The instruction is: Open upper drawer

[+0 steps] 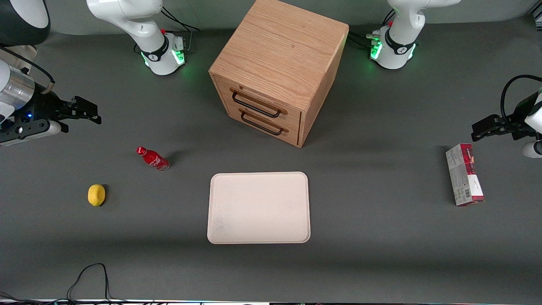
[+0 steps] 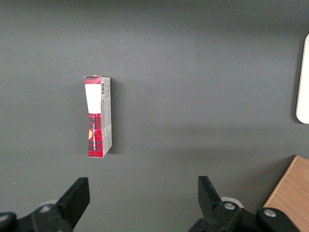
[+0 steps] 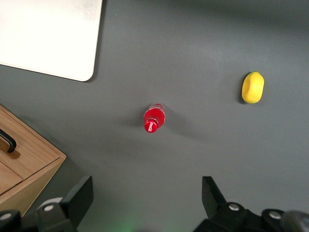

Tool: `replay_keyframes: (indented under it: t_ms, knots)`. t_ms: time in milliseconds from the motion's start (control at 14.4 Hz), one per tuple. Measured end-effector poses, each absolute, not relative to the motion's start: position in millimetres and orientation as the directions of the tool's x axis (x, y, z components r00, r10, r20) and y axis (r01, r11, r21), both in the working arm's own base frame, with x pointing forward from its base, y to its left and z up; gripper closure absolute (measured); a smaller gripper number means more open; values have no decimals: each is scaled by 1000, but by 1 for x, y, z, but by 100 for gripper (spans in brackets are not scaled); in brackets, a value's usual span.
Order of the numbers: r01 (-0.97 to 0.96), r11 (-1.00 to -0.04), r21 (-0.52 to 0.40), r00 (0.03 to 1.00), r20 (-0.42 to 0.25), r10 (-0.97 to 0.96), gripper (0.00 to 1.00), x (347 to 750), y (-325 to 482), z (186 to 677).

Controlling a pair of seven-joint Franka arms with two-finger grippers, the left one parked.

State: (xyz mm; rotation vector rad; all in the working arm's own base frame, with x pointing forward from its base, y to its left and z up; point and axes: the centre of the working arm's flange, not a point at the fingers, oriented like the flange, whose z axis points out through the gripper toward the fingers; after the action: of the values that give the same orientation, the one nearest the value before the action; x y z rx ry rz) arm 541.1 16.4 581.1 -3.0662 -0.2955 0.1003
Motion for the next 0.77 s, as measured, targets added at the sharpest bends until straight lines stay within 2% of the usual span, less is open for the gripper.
replay_keyframes:
  t_ms: [766]
  knots:
    - [196,-978,-69,976,-83,202,0,542,21,575]
